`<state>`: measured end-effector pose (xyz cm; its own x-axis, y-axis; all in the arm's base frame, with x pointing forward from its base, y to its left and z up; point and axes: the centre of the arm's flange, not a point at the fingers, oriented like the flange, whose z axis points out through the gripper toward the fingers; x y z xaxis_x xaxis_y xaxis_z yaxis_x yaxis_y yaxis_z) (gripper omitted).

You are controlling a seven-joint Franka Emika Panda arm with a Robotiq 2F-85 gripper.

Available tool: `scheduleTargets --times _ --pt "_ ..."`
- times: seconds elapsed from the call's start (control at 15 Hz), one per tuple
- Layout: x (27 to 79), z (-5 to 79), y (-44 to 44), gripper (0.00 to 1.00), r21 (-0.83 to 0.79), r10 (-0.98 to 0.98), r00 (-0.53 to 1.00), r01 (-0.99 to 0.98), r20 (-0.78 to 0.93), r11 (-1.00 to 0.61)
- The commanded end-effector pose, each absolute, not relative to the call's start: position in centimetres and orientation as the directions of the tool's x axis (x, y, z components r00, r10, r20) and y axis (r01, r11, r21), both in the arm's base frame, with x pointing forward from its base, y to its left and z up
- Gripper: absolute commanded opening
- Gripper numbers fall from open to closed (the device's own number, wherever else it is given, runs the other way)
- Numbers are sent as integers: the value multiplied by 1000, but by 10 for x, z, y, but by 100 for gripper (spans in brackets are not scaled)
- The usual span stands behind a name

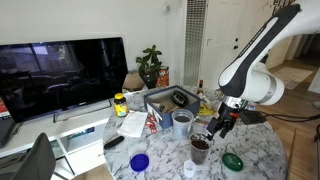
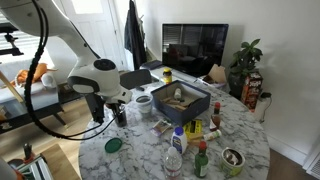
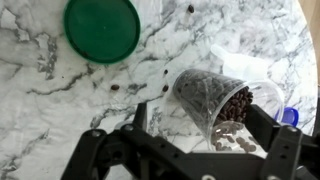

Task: Put the silver cup in the larger clear cup then put the small clear cup inside the silver cup.

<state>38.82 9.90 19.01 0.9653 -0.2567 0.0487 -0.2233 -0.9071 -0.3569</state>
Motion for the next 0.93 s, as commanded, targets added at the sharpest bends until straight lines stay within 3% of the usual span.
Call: scheduleTargets --times 0.0,0.13,0.27,0.33,0.4,0.87 --pt "383 177 106 100 -349 -287 955 -245 73 -905" --pt "383 175 108 99 -358 -301 952 -261 59 -897" --pt "382 173 110 87 -362 -312 949 -274 51 -891" --pt "382 172 111 71 -362 -318 947 -280 48 -889" --pt "382 171 111 60 -363 -323 945 -286 45 -887" --pt "384 168 113 6 -364 -344 938 -310 31 -878"
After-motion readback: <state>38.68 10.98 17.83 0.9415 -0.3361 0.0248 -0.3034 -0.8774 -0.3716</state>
